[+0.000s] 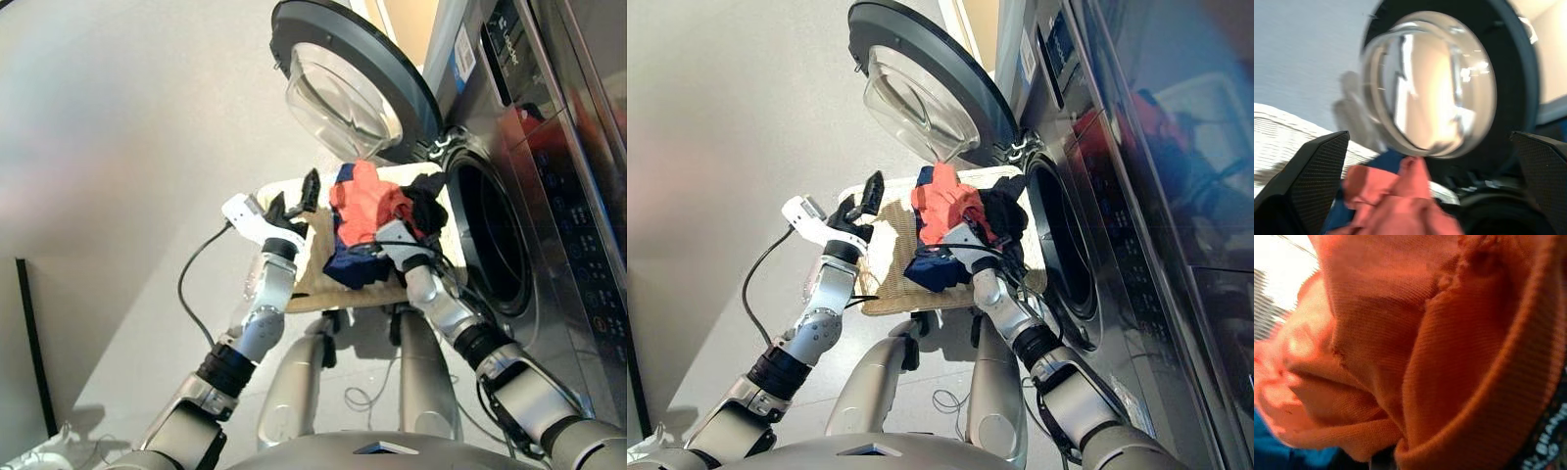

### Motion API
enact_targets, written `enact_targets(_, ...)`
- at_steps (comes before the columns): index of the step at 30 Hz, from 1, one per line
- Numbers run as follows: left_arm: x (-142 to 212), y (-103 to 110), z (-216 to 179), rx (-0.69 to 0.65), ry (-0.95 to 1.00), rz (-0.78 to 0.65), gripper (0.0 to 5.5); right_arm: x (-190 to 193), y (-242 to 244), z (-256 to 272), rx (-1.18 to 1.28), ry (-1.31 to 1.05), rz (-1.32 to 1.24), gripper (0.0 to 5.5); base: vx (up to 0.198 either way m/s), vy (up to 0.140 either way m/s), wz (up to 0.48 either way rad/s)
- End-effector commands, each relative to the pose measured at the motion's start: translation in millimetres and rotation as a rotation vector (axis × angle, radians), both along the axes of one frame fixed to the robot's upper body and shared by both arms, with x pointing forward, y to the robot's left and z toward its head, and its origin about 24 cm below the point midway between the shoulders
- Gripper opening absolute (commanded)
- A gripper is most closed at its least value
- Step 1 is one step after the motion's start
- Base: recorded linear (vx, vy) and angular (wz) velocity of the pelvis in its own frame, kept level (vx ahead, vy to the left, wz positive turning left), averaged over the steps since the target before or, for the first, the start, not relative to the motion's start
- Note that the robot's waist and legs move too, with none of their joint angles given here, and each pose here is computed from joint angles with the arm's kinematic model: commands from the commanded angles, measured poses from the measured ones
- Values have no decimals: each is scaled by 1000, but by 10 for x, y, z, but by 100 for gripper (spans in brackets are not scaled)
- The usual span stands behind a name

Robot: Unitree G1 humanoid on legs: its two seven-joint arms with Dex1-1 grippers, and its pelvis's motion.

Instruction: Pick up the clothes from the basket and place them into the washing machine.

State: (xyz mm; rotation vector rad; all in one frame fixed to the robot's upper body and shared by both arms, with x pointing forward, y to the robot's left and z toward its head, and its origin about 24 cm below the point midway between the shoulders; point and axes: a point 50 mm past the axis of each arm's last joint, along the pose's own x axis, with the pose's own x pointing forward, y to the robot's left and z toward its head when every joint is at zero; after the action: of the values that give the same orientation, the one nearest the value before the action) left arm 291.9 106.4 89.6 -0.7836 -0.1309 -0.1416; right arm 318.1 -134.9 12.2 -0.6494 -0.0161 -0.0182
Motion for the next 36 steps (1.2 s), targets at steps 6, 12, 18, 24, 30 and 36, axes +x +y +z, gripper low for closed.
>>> enact_targets(6, 134, 107, 44, 199, -52, 104, 550, 420, -292, 686, 419, -297, -497, 0, 0, 0, 0)
enact_targets(12, 190, 143, 1, 284, -45, 97, 550, 578, -856, 1207, 540, -466, -753, 0, 0, 18, 27)
enact_targets(18, 242, 321, -128, 350, 23, 132, 550, 466, -1726, 1762, 751, -642, -1076, 0, 9, 28, 20)
enact_targets(24, 245, 393, -234, 345, 80, 155, 550, 196, -2301, 2078, 813, -773, -1204, 0, 0, 0, 0)
enact_targets(30, 272, 427, -315, 371, 127, 171, 550, -161, -2736, 1798, 742, -720, -1416, 0, 0, 0, 0)
enact_targets(36, 296, 398, -299, 399, 111, 151, 550, 10, -2558, 1720, 795, -668, -1281, 112, 0, 0, 0)
